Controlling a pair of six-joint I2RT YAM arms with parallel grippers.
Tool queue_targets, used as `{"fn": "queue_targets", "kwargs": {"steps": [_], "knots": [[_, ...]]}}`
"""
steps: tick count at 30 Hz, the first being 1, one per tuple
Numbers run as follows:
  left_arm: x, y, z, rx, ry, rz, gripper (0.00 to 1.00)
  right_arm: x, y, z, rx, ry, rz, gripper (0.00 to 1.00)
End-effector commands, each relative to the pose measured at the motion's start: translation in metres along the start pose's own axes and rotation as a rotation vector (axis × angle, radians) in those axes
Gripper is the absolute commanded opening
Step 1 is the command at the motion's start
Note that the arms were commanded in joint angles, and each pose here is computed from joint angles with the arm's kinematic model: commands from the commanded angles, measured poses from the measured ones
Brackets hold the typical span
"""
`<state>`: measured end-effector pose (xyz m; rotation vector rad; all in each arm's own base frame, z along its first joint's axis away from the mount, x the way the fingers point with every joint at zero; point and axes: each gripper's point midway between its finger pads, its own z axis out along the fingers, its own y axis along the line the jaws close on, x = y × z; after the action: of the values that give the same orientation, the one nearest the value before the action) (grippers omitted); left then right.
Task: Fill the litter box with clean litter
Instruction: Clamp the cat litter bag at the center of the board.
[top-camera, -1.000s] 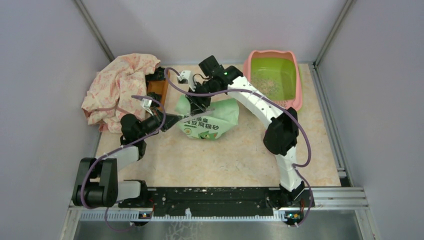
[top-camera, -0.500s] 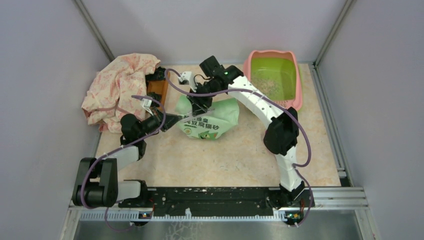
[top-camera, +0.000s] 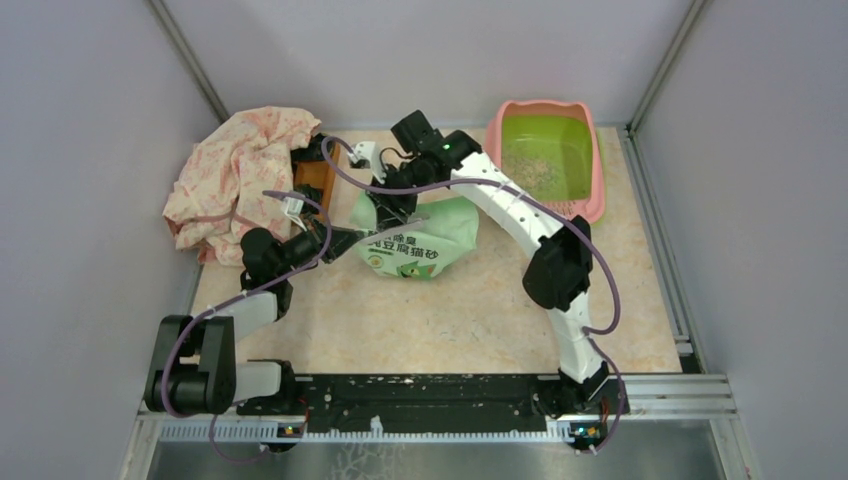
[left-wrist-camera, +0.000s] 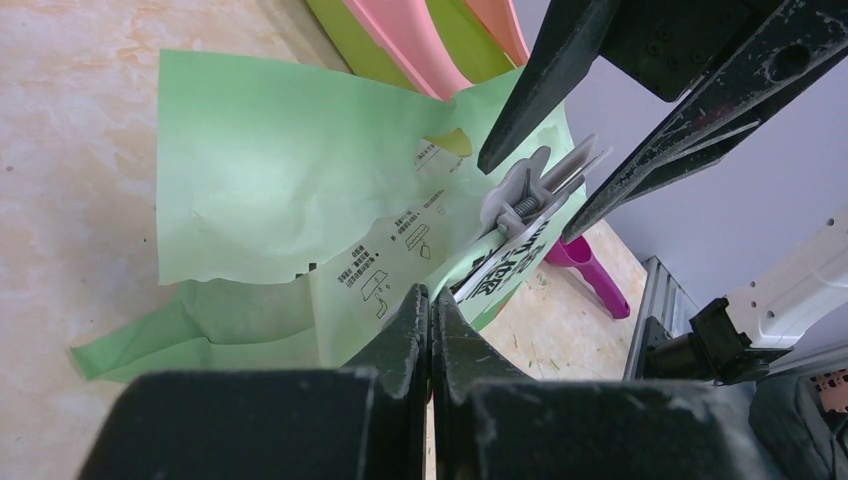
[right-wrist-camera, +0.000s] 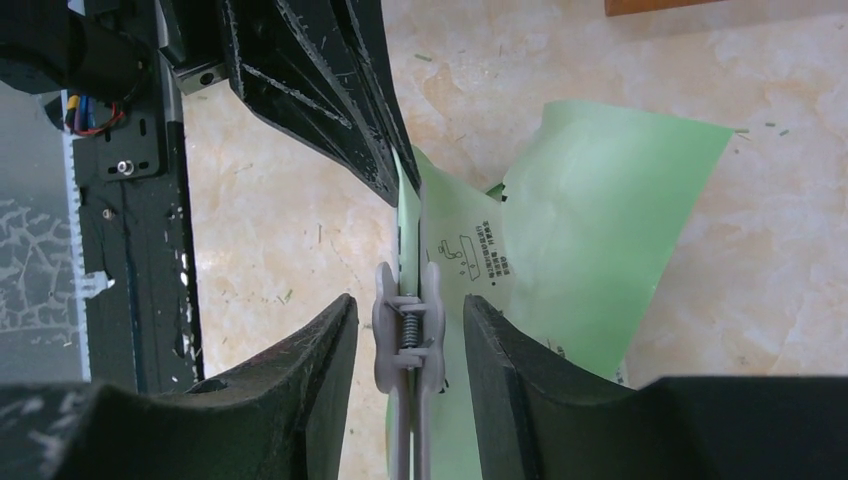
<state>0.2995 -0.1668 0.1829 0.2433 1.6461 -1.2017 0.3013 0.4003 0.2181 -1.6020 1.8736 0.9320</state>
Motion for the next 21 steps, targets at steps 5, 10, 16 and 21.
{"fn": "queue_targets", "kwargs": {"steps": [5, 10, 16, 21], "knots": [[-0.0226, -0.0193, 0.0013, 0.069, -0.064, 0.089, 0.00, -0.0154, 0.0019, 0.0018, 0.006, -0.026, -0.034, 0.40], [-0.0225, -0.0199, 0.0009, 0.071, -0.064, 0.091, 0.00, -0.0153, 0.0022, 0.0015, 0.008, -0.025, -0.033, 0.30], [-0.0222, -0.0202, 0.0004, 0.070, -0.065, 0.092, 0.00, -0.0180, 0.0027, -0.0015, 0.018, -0.040, -0.038, 0.13], [-0.0222, -0.0202, 0.0002, 0.069, -0.066, 0.092, 0.00, -0.0181, 0.0033, -0.0025, 0.036, -0.066, -0.033, 0.00]]}}
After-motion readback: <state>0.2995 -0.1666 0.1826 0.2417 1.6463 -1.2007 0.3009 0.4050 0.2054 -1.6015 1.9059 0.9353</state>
